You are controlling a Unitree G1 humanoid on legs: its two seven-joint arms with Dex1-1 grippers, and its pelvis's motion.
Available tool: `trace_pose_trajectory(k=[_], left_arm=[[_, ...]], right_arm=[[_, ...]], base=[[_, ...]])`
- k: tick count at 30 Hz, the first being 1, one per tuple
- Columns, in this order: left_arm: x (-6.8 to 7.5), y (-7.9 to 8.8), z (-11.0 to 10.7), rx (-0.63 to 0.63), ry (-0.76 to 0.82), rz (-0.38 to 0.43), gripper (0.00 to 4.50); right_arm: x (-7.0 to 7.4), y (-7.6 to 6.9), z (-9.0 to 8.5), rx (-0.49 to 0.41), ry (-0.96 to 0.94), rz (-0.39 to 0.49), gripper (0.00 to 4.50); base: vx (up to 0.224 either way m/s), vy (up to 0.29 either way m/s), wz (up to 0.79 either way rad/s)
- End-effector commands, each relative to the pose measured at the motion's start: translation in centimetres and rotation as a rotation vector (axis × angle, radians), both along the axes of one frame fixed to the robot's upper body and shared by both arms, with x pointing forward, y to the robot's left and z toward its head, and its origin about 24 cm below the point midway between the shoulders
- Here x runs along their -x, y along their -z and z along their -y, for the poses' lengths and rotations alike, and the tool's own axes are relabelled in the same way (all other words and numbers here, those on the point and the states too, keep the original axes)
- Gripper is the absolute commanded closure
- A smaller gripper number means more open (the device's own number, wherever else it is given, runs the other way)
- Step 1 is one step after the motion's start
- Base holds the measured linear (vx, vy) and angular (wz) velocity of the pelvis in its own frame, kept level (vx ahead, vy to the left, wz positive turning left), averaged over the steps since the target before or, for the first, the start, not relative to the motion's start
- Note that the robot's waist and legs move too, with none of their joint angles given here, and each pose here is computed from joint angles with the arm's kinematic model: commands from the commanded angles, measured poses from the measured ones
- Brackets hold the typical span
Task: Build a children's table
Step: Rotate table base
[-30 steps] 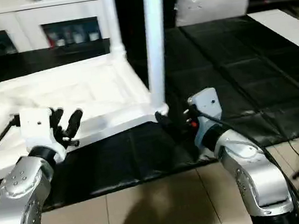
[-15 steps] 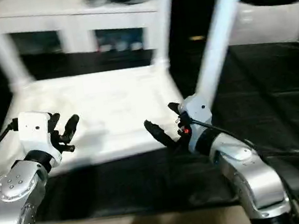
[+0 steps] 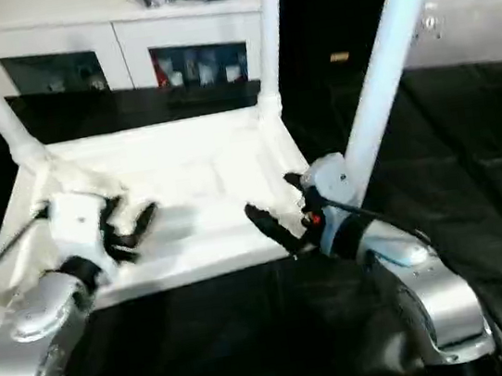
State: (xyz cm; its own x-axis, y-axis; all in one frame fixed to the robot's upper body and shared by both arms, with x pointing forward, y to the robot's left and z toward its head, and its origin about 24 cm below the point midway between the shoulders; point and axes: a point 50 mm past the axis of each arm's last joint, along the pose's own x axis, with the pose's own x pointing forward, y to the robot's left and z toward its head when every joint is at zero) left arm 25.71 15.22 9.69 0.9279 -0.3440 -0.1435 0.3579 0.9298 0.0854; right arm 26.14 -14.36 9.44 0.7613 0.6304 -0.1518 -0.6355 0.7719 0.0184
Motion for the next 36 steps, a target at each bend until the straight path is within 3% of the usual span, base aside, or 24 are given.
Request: trace_pose_trajectory(k=[1, 7, 11, 20, 26, 29, 33, 36], left_arm=[[0.0, -0.4, -0.2, -0.011, 0.028, 0.018, 1.43], [0.2, -0.4, 0.1, -0.023, 0.179, -0.016, 0.97], [0.8, -0.2, -0.2, -0.070, 0.322, -0.062, 0.66], [1.6, 0.2, -1.2, -0.094, 0.402, -0.139, 0.07], [2.7, 0.7, -1.9, -0.093, 0.414, -0.197, 0.07], [2.7, 1.0, -1.8, -0.096, 0.453, -0.233, 0.07], [2.4, 1.4, -1.6, -0.149, 0.495, -0.254, 0.07], [0.5, 2.1, -1.9, -0.316, 0.439, -0.208, 0.07]], right_arm=[[-0.3, 0.1, 0.0, 0.008, 0.028, -0.008, 0.00], [-1.3, 0.5, 0.0, -0.009, 0.110, -0.035, 0.00], [-2.6, 1.1, 1.3, -0.021, 0.240, -0.038, 0.00], [-4.3, 0.7, 1.0, -0.057, 0.222, -0.027, 0.00], [-5.9, 0.5, 3.8, -0.057, 0.453, -0.008, 0.00], [-6.3, 0.5, 4.4, -0.057, 0.483, -0.010, 0.00], [-6.5, 0.3, 3.8, -0.062, 0.453, -0.005, 0.00], [-6.6, 0.4, 3.4, -0.061, 0.446, -0.003, 0.00]], base=[[-0.099, 0.013, -0.04], [-0.110, 0.024, 0.02], [-0.054, 0.018, -0.06], [0.000, 0.000, 0.00], [0.000, 0.000, 0.00], [0.000, 0.000, 0.00], [0.000, 0.000, 0.00], [0.000, 0.000, 0.00]])
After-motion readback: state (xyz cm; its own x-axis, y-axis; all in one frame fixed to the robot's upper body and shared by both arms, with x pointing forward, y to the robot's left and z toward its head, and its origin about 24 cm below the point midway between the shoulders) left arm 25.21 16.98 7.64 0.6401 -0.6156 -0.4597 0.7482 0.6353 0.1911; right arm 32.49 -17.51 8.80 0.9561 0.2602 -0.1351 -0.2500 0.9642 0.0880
